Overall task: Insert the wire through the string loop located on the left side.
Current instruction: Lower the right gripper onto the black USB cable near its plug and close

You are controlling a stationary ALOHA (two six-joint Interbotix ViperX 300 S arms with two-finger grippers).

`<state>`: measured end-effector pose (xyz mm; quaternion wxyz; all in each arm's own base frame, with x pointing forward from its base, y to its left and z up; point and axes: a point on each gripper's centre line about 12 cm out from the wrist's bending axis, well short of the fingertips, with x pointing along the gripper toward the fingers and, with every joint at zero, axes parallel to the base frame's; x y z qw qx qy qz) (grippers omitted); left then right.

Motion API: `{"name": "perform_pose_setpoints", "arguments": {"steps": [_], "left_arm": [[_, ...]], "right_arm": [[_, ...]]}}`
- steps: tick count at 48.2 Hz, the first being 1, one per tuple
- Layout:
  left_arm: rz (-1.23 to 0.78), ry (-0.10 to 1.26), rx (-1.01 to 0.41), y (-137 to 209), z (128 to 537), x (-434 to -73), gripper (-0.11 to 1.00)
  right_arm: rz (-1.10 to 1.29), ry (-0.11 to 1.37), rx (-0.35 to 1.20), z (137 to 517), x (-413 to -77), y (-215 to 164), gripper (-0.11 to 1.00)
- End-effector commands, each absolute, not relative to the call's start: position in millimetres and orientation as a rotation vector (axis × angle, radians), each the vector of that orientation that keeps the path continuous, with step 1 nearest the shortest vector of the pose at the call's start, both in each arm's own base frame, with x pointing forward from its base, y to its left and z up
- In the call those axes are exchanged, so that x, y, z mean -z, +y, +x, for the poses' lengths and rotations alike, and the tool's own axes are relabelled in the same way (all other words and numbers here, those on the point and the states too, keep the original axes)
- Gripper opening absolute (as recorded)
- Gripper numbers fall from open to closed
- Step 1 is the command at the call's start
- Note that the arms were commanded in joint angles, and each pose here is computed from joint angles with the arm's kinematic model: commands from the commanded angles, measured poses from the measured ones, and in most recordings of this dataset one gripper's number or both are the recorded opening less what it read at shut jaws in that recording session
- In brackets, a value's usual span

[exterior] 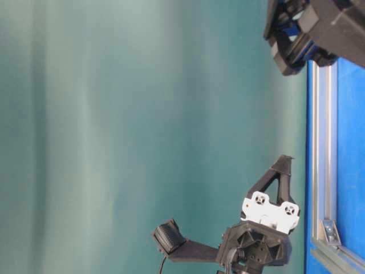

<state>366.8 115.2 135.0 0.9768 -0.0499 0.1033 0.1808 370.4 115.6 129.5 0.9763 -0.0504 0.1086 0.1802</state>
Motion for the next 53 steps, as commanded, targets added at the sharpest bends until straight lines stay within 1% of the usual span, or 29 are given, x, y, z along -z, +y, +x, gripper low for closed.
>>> {"name": "perform_pose_setpoints", "arguments": {"steps": [1, 6, 25, 27, 30, 33, 35, 43, 45, 47, 50, 53], "left_arm": [[-0.086, 0.168, -0.346, 112.6, 370.8, -151.7, 0.0], [-0.085, 0.17, -0.345, 112.5, 370.9, -151.5, 0.0], [-0.083, 0.169, -0.342, 112.3, 371.3, -152.0, 0.0], [-0.084, 0.167, -0.344, 112.5, 371.3, -152.2, 0.0], [-0.084, 0.169, -0.344, 112.5, 371.3, -152.0, 0.0], [-0.084, 0.17, -0.344, 112.4, 370.9, -151.5, 0.0], [-0.083, 0.17, -0.343, 112.2, 370.9, -151.5, 0.0], [-0.084, 0.17, -0.344, 112.4, 370.9, -151.5, 0.0], [-0.083, 0.17, -0.343, 112.2, 370.9, -151.5, 0.0], [-0.083, 0.17, -0.343, 112.2, 370.9, -151.5, 0.0], [-0.083, 0.169, -0.343, 112.3, 371.0, -151.7, 0.0], [-0.083, 0.169, -0.343, 112.3, 371.0, -151.7, 0.0]], "right_arm": [[-0.087, 0.15, -0.358, 370.5, -155.7, 114.9, 0.01], [-0.084, 0.166, -0.357, 370.2, -154.3, 114.7, -0.02], [-0.046, 0.188, -0.349, 369.6, -152.0, 113.0, -0.02], [-0.041, 0.192, -0.347, 369.9, -152.4, 113.0, -0.01], [-0.027, 0.201, -0.338, 370.8, -151.8, 112.3, 0.07], [-0.013, 0.205, -0.323, 371.8, -151.8, 110.6, 0.21], [-0.004, 0.211, -0.312, 371.7, -151.1, 109.3, 0.32], [0.014, 0.219, -0.288, 371.6, -149.9, 106.6, 0.83], [0.015, 0.219, -0.287, 371.6, -149.9, 106.5, 0.91], [0.016, 0.222, -0.285, 371.2, -149.3, 106.2, 0.95], [0.02, 0.224, -0.281, 371.4, -148.7, 105.8, 0.92], [0.023, 0.23, -0.276, 371.7, -146.3, 105.3, 0.94]]}}
